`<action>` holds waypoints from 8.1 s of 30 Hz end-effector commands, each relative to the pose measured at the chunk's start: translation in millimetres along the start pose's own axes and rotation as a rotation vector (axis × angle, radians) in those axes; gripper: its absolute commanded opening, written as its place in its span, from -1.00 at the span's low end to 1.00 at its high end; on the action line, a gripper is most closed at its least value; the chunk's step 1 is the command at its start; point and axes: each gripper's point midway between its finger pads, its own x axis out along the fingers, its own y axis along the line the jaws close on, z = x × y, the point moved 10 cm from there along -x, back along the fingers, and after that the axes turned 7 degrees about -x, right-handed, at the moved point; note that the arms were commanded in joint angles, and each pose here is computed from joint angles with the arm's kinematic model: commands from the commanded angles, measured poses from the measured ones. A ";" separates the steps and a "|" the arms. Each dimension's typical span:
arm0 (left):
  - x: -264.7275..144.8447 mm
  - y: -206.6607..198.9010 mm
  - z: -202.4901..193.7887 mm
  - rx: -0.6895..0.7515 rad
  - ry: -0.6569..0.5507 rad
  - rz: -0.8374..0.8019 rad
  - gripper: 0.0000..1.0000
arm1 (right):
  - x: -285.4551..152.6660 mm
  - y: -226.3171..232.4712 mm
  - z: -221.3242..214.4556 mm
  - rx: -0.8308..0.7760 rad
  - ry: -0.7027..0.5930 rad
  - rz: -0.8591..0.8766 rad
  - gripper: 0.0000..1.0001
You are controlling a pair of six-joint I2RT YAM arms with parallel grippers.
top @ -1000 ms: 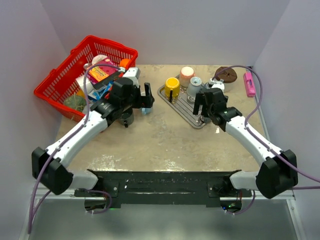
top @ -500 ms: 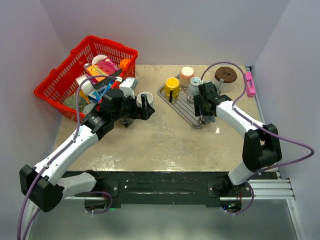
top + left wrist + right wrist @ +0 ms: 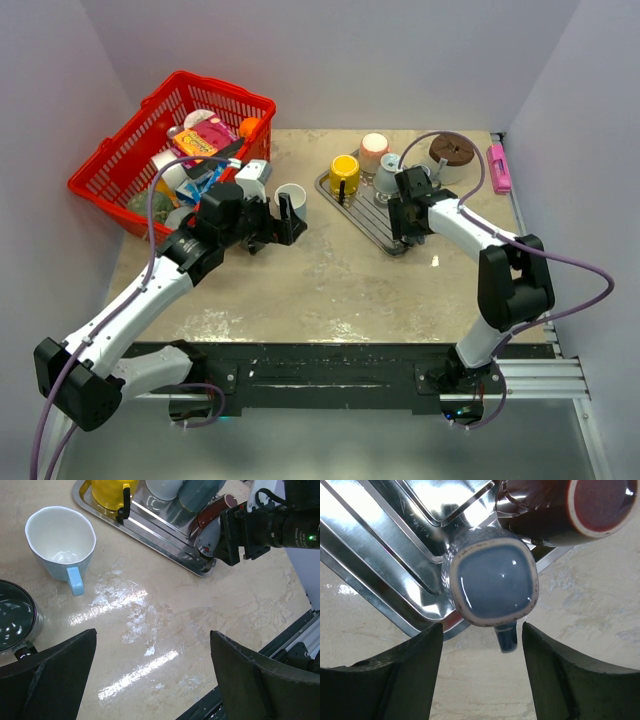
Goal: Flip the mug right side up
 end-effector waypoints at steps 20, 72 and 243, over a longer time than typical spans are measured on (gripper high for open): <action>17.7 -2.9 8.9 0.040 -0.006 -0.049 0.99 | 6.7 -0.3 11.8 0.001 -0.054 -0.013 -0.15; -4.4 -75.9 45.9 -0.074 -0.179 -0.796 0.89 | -248.4 24.6 54.0 0.342 -0.990 1.300 -1.00; -6.0 -42.0 22.5 0.160 -0.158 -0.041 0.99 | 37.9 145.7 162.3 0.305 -0.449 -0.008 0.06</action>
